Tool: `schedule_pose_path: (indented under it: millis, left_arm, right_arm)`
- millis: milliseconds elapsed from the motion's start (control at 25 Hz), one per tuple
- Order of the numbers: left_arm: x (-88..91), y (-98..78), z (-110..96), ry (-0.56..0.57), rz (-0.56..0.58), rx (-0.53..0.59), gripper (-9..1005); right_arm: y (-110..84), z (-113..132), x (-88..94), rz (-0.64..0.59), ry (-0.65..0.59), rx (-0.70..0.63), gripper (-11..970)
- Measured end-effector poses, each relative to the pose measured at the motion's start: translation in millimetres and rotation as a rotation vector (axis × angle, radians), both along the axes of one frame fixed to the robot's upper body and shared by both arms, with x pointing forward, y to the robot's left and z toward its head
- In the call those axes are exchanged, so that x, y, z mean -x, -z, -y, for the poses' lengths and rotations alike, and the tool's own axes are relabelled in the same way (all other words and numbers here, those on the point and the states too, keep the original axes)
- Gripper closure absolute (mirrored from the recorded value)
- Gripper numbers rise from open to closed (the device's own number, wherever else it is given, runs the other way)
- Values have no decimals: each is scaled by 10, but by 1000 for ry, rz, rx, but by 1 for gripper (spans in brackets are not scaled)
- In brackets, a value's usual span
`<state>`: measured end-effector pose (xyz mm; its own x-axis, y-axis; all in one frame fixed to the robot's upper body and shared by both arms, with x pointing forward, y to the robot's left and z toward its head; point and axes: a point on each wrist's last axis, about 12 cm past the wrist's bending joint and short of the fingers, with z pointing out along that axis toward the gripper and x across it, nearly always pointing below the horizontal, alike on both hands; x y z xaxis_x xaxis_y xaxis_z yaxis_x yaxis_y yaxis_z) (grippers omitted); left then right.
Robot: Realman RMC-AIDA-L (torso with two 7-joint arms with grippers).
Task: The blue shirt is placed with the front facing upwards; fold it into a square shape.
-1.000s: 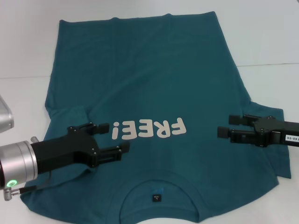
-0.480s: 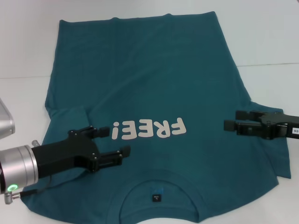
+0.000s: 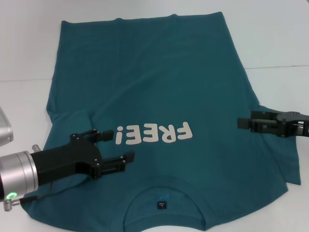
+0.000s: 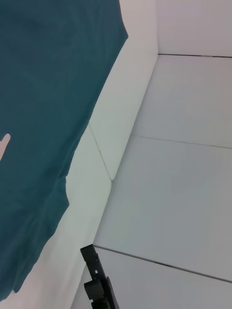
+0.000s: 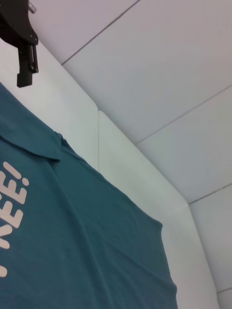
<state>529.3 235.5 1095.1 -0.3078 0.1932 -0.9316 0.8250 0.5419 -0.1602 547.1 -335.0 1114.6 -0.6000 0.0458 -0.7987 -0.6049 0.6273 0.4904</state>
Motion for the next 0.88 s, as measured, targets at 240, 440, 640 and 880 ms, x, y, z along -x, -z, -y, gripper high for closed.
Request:
schedule_pose_path:
  millis: [240,440,640,880]
  left_arm:
    - [6,41,-4,-6,-10,1,157]
    - [7,45,-5,-6,-8,2,156]
    - [14,40,-10,-7,-6,9,156]
    - [17,40,-11,-5,-7,11,156]
  right_arm:
    - [-72,56,-19,-12,22,24,35]
    - [-109,83,-27,-21,35,28,35]
    - [-126,115,-45,-50,47,49,35]
    - [-155,146,-56,-66,66,63,35]
